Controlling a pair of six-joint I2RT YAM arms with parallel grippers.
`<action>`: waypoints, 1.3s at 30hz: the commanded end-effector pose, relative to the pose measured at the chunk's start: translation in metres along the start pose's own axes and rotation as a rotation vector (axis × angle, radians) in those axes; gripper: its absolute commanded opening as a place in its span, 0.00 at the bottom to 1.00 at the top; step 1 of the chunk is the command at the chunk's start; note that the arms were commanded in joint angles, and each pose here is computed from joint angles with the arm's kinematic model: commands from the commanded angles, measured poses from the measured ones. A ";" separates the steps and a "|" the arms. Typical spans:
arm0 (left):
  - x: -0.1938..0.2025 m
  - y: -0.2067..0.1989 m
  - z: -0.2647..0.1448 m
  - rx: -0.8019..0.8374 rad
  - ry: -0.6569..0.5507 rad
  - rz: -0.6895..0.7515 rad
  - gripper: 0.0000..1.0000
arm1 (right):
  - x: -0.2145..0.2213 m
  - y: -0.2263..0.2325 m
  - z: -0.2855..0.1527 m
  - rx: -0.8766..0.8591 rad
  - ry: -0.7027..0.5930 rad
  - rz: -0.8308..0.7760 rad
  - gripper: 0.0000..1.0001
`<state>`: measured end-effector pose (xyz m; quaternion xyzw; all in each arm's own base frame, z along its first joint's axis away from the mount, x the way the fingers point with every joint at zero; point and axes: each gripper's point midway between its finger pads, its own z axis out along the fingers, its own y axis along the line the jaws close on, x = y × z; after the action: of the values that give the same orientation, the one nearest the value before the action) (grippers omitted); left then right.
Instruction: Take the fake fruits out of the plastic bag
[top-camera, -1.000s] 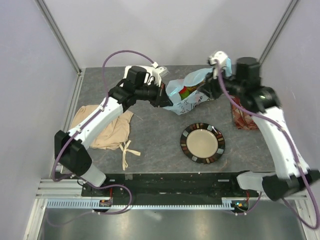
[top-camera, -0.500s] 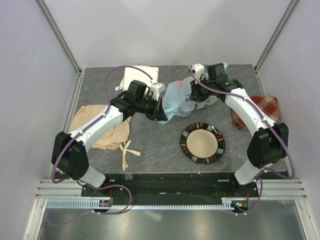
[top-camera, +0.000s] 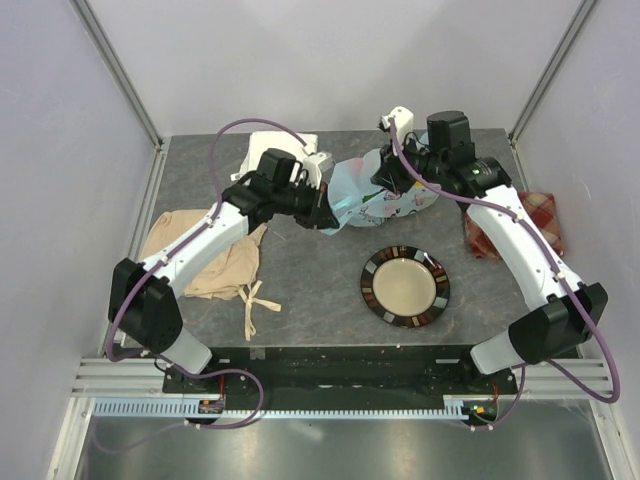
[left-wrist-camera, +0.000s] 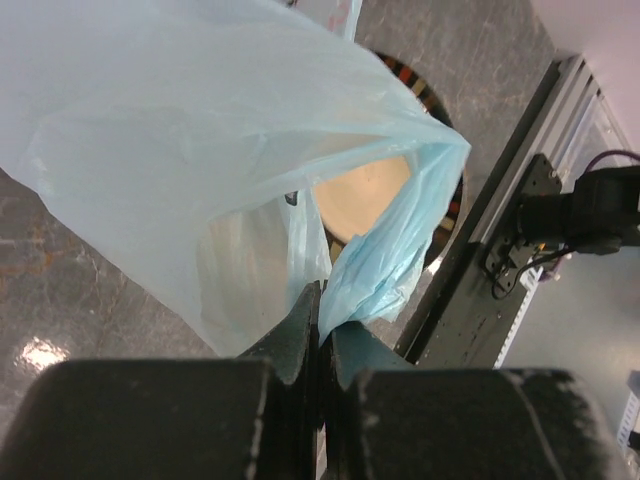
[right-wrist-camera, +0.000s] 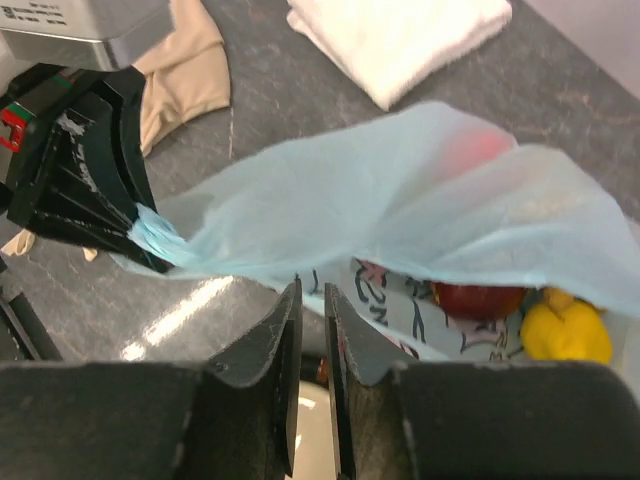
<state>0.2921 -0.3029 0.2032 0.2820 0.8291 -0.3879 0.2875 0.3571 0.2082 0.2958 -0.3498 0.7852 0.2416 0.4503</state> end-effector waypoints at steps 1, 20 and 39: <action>-0.042 -0.018 -0.007 0.039 -0.087 0.004 0.02 | 0.013 0.001 0.035 -0.037 0.036 -0.004 0.22; -0.033 0.004 -0.018 -0.108 -0.096 0.014 0.02 | 0.157 -0.036 0.040 0.227 0.366 0.056 0.16; -0.090 -0.005 -0.015 -0.092 -0.216 -0.020 0.12 | 0.125 -0.117 0.086 0.222 0.285 0.108 0.72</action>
<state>0.3341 -0.3083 0.2650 0.2252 0.8209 -0.3722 0.3701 0.4223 0.1417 0.1468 -0.2776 0.8869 0.1175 0.3501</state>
